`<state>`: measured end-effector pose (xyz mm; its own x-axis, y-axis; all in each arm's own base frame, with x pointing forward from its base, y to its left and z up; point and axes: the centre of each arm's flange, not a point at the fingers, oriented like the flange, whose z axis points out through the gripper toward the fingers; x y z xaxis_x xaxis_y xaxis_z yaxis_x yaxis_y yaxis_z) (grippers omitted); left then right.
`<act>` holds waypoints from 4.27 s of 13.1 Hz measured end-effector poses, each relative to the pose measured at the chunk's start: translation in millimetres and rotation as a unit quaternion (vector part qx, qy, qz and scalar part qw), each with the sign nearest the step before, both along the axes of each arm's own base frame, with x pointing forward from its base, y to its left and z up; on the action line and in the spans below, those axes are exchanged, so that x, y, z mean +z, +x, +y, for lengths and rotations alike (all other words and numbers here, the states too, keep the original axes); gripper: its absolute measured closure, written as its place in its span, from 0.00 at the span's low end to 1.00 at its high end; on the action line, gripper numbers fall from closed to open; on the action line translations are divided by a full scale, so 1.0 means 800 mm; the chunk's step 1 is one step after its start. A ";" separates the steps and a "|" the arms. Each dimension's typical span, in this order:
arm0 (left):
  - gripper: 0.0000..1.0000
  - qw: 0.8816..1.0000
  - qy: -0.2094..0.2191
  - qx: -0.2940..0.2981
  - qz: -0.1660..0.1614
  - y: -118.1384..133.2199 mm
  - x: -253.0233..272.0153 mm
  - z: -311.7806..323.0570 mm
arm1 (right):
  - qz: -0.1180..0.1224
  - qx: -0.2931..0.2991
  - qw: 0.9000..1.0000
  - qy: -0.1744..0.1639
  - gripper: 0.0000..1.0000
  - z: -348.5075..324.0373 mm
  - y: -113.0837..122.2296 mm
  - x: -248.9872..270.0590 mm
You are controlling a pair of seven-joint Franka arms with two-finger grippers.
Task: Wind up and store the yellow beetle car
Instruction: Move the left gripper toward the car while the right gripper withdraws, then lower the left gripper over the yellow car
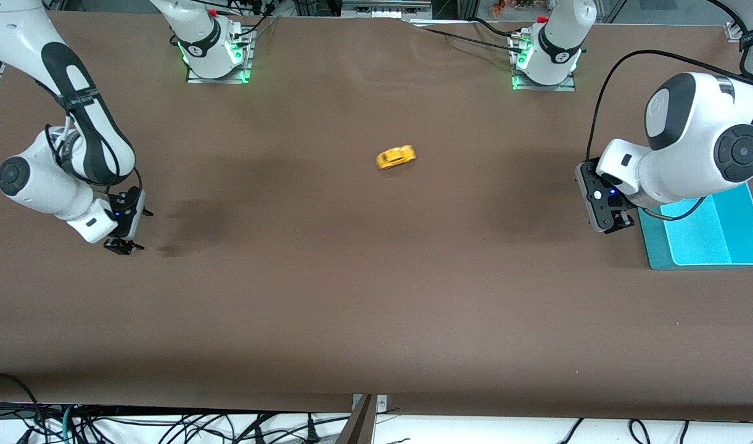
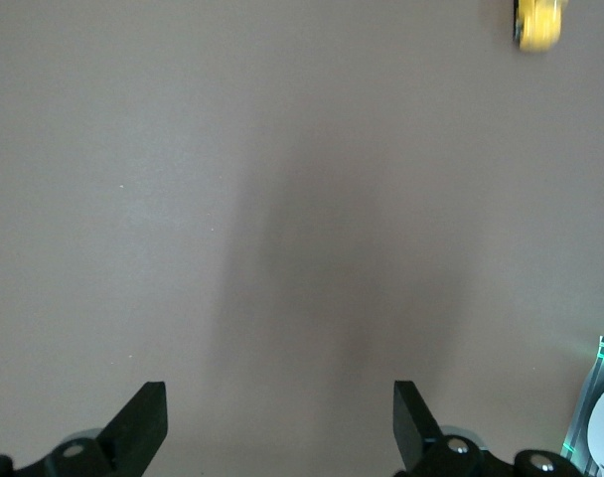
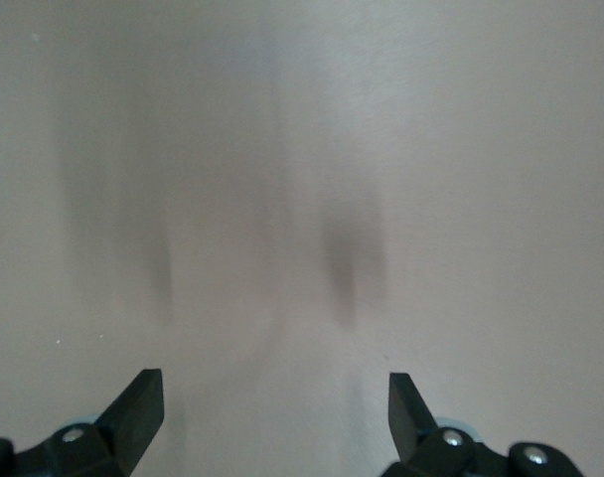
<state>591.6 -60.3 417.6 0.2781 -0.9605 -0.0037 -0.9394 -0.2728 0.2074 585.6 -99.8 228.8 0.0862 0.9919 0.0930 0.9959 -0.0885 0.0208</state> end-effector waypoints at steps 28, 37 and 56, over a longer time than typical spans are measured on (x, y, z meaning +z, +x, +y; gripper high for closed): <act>0.00 0.998 0.014 -0.028 0.062 -0.164 -0.153 -0.013 | 0.018 -0.541 0.841 -0.019 0.00 0.083 -0.087 0.333; 0.00 0.998 0.017 -0.056 0.020 -0.209 -0.194 -0.040 | 0.050 -0.614 0.787 -0.033 0.00 0.100 -0.093 0.331; 0.00 0.995 0.035 -0.058 0.072 -0.325 -0.256 -0.133 | 0.087 -0.649 0.753 -0.060 0.00 0.122 -0.095 0.305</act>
